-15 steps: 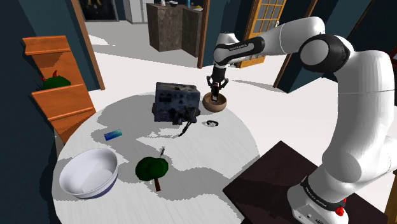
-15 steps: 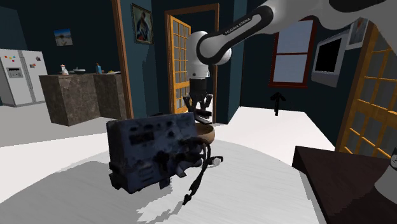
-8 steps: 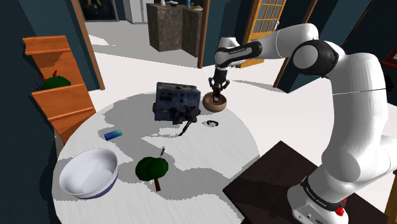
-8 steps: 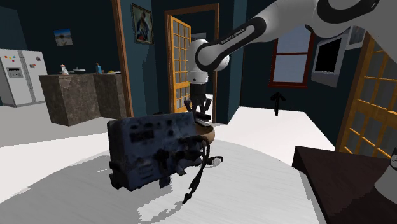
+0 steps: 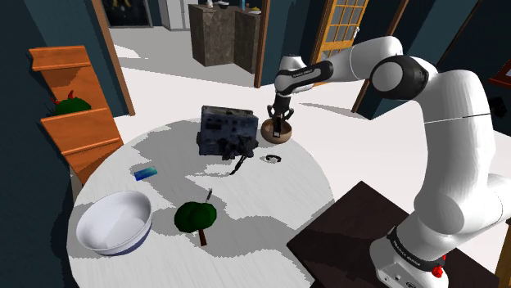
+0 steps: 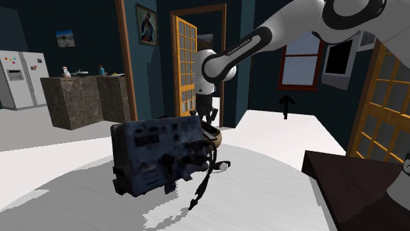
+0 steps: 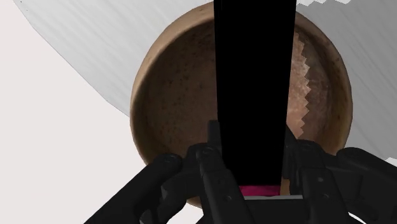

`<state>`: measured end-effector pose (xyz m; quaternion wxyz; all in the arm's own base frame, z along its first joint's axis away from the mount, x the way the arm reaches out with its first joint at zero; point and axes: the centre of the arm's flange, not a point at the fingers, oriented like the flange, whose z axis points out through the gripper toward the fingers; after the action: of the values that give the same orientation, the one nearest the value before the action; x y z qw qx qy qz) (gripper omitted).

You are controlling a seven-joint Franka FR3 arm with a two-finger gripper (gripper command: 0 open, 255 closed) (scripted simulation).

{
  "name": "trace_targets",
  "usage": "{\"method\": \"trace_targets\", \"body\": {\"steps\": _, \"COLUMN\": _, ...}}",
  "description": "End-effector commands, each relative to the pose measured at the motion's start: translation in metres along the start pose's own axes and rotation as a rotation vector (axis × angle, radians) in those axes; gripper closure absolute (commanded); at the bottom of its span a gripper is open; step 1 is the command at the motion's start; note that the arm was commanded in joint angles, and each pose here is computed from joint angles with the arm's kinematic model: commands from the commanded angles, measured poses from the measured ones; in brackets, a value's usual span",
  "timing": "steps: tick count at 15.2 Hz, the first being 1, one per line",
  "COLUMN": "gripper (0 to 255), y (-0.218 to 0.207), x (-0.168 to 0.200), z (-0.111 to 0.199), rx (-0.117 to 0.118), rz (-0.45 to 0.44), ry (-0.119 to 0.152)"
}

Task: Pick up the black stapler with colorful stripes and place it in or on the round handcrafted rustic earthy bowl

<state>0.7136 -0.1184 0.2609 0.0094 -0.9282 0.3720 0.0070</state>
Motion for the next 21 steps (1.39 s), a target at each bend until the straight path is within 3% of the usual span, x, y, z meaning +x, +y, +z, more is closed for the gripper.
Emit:
{"method": "trace_targets", "body": {"steps": 1, "gripper": 255, "y": 0.001, "x": 0.0, "z": 0.005, "rx": -0.003, "rz": 0.001, "ry": -0.004}}
{"method": "trace_targets", "body": {"steps": 6, "gripper": 255, "y": 0.001, "x": 0.0, "z": 0.005, "rx": -0.003, "rz": 0.001, "ry": -0.004}}
{"method": "trace_targets", "body": {"steps": 7, "gripper": 0, "y": 0.0, "x": 0.001, "z": 0.004, "rx": -0.003, "rz": 0.001, "ry": -0.004}}
{"method": "trace_targets", "body": {"steps": 12, "gripper": 0, "y": 0.001, "x": 0.0, "z": 0.005, "rx": -0.003, "rz": 0.001, "ry": -0.004}}
{"method": "trace_targets", "body": {"steps": 16, "gripper": 0, "y": 0.0, "x": 0.0, "z": -0.045, "rx": -0.003, "rz": 0.001, "ry": -0.004}}
{"method": "trace_targets", "body": {"steps": 21, "gripper": 0, "y": 0.0, "x": 0.0, "z": -0.045, "rx": -0.003, "rz": 0.001, "ry": -0.004}}
